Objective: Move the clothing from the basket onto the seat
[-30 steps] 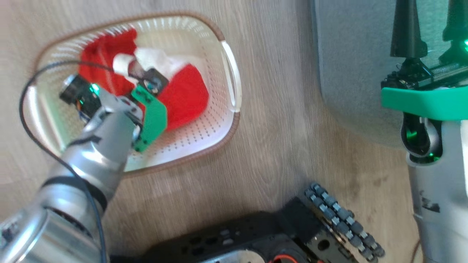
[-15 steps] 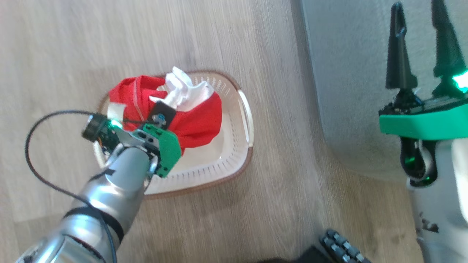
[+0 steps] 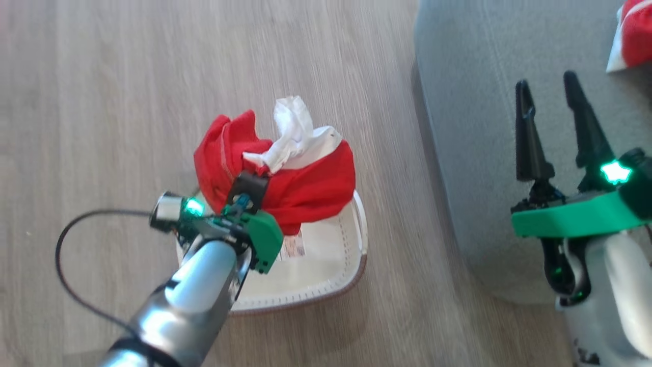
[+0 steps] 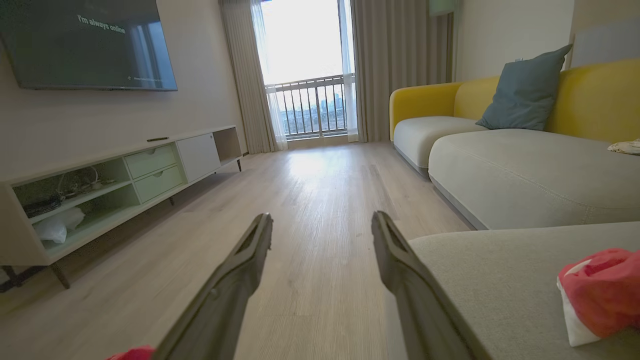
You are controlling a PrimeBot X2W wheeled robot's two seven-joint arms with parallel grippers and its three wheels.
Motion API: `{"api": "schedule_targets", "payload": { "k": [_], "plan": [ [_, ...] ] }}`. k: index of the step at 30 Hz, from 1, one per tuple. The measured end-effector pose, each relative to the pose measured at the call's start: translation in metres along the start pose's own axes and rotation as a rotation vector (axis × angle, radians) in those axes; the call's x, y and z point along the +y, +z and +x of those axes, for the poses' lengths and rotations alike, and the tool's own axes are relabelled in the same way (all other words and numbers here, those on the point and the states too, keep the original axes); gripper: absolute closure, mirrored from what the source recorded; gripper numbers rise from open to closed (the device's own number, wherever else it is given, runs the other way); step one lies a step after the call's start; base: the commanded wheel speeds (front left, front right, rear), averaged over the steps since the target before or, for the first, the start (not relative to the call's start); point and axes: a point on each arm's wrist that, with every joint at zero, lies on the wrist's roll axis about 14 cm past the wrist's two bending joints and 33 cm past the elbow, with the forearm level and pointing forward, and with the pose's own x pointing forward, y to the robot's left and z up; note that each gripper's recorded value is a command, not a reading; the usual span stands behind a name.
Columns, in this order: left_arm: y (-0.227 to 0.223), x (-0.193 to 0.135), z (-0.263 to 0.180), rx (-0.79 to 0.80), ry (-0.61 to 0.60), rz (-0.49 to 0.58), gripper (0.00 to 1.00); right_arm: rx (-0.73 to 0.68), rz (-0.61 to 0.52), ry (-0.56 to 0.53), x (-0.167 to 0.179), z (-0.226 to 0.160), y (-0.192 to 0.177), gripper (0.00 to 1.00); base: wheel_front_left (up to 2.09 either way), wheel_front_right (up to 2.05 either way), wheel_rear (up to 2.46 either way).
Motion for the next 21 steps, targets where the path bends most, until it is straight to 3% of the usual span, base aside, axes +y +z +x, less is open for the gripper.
{"api": "schedule_targets", "payload": {
  "k": [8, 21],
  "plan": [
    [0.031, 0.014, -0.044, -0.134, 0.103, -0.062, 1.00, -0.020, 0.015, 0.025, 0.014, -0.022, 0.017, 0.00, 0.00, 0.00, 0.00],
    [0.127, 0.041, -0.107, -0.497, 0.233, -0.112, 1.00, -0.018, 0.027, 0.049, 0.027, -0.042, 0.023, 0.00, 0.00, 0.00, 0.00]
  ]
}}
